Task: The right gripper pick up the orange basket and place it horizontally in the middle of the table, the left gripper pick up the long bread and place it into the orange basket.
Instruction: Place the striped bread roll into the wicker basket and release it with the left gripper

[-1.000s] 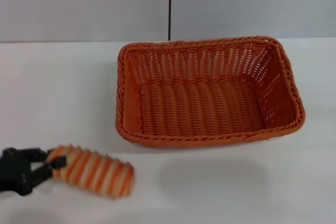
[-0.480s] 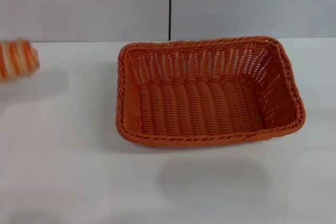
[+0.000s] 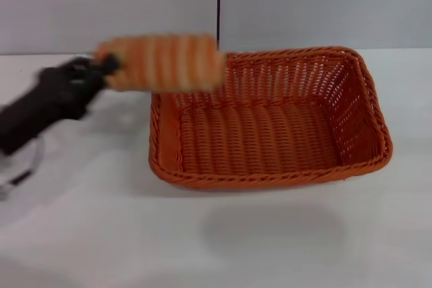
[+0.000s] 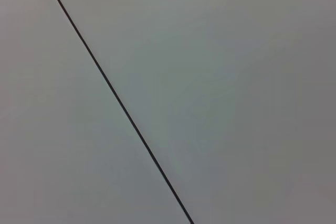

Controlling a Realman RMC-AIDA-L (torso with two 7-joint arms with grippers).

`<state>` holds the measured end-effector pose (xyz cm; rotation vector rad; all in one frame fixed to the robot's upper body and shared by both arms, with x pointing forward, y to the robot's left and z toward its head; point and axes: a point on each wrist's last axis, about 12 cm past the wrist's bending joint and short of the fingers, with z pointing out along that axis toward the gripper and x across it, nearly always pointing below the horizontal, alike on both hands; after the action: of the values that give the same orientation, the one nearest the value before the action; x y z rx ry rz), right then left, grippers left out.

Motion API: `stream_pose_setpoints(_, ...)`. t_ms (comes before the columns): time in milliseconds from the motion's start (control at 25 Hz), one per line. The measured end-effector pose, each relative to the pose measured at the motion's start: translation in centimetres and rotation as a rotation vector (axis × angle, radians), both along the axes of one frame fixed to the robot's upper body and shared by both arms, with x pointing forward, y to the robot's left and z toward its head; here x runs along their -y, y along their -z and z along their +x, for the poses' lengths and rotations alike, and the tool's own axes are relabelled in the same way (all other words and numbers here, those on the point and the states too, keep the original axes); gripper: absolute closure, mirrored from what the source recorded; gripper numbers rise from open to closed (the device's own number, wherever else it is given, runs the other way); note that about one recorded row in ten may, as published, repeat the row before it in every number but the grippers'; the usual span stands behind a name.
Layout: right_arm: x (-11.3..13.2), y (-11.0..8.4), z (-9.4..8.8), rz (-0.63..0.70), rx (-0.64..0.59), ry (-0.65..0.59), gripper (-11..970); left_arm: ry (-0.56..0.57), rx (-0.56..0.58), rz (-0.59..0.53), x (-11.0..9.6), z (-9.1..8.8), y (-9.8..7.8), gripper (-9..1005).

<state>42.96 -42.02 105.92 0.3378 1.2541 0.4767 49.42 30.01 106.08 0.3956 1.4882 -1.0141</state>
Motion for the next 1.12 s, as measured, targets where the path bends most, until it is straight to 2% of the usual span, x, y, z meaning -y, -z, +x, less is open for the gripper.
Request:
stream_pose_setpoints(40,0.0,0.0,0.0,0.000,-0.001,0.000,480,0.000,0.000,0.000,0.0,0.0,0.0,793)
stream_pose_setpoints(80,0.0,0.0,0.0,0.001,-0.002,-0.001,480,0.090,-0.004,0.020,2.6,0.8,0.4,795)
stream_pose_setpoints(240,-0.2,0.1,0.0,0.005,-0.004,-0.004,480,0.159,-0.042,0.070,4.8,1.5,1.0,800)
stream_pose_setpoints(320,-0.2,0.1,0.1,0.004,-0.005,-0.007,480,0.160,-0.061,0.085,5.1,1.7,1.2,802)
stream_pose_setpoints(480,-0.3,0.1,0.1,0.004,-0.007,-0.012,480,0.138,-0.090,0.072,4.9,1.8,1.4,807)
stream_pose_setpoints(880,-0.3,0.1,0.3,0.004,-0.005,-0.015,480,0.117,-0.064,0.033,4.0,1.3,1.0,659)
stream_pose_setpoints(1040,-0.3,0.1,0.3,0.004,-0.005,-0.015,480,0.117,-0.064,0.033,4.0,1.3,1.0,522)
stream_pose_setpoints(1120,-0.3,0.1,0.2,0.007,-0.004,-0.011,479,-0.033,0.025,-0.063,1.1,0.1,0.2,453)
